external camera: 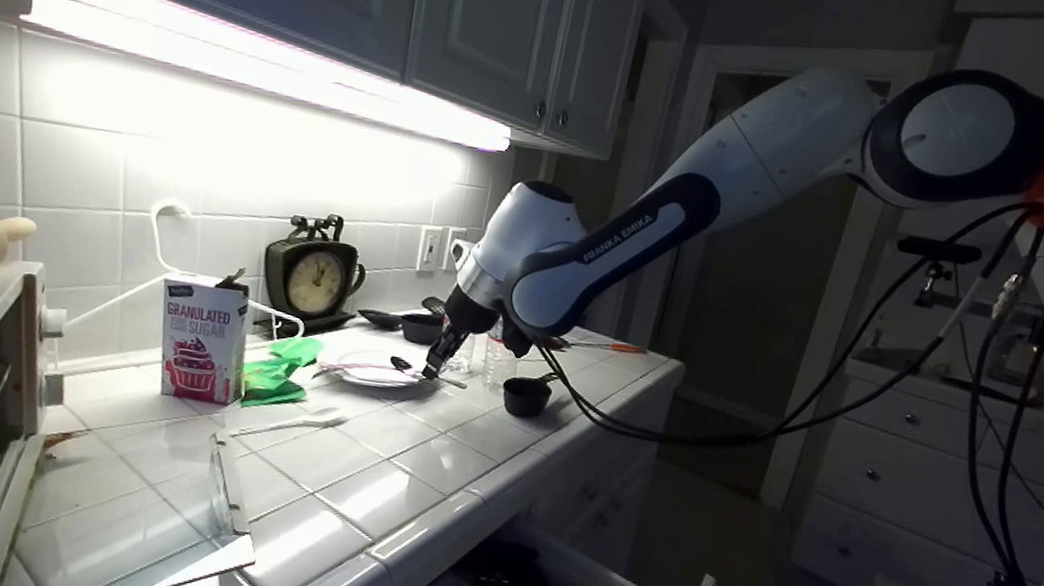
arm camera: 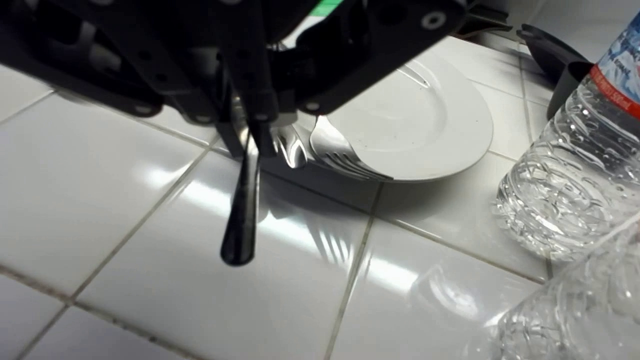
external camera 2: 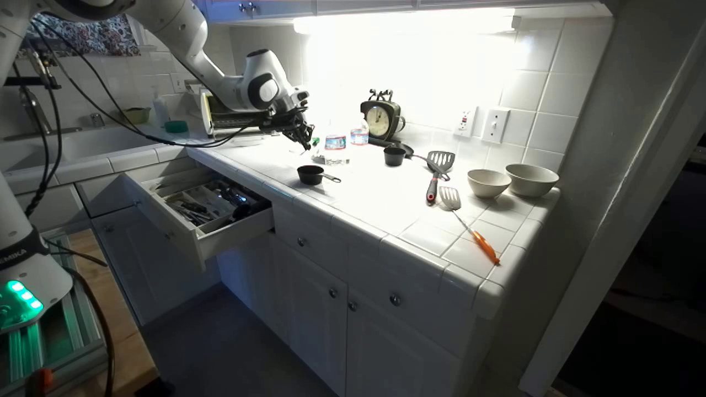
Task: Pick up the spoon and put it on the plate
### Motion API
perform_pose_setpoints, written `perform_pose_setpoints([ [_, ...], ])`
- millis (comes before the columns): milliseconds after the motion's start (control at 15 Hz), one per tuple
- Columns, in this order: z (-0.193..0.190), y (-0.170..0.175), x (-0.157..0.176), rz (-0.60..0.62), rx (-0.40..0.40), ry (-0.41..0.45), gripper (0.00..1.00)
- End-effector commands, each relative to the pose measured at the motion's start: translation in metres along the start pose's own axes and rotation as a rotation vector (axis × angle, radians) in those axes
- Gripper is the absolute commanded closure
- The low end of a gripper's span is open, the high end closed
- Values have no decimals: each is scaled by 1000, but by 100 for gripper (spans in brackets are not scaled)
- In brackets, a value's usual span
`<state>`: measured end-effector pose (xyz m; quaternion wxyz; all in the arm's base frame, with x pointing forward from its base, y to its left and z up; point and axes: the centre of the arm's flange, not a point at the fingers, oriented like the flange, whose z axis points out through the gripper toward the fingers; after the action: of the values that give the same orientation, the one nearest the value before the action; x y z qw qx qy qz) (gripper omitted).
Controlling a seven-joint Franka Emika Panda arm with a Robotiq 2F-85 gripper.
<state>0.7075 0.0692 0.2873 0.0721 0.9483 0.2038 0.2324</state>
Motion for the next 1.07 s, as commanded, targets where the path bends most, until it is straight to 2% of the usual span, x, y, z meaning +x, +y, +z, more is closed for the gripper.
perform_pose_setpoints([
  [0, 14, 1, 15, -91, 0, 10, 98],
  [1000, 35, 0, 38, -256, -10, 55, 98],
])
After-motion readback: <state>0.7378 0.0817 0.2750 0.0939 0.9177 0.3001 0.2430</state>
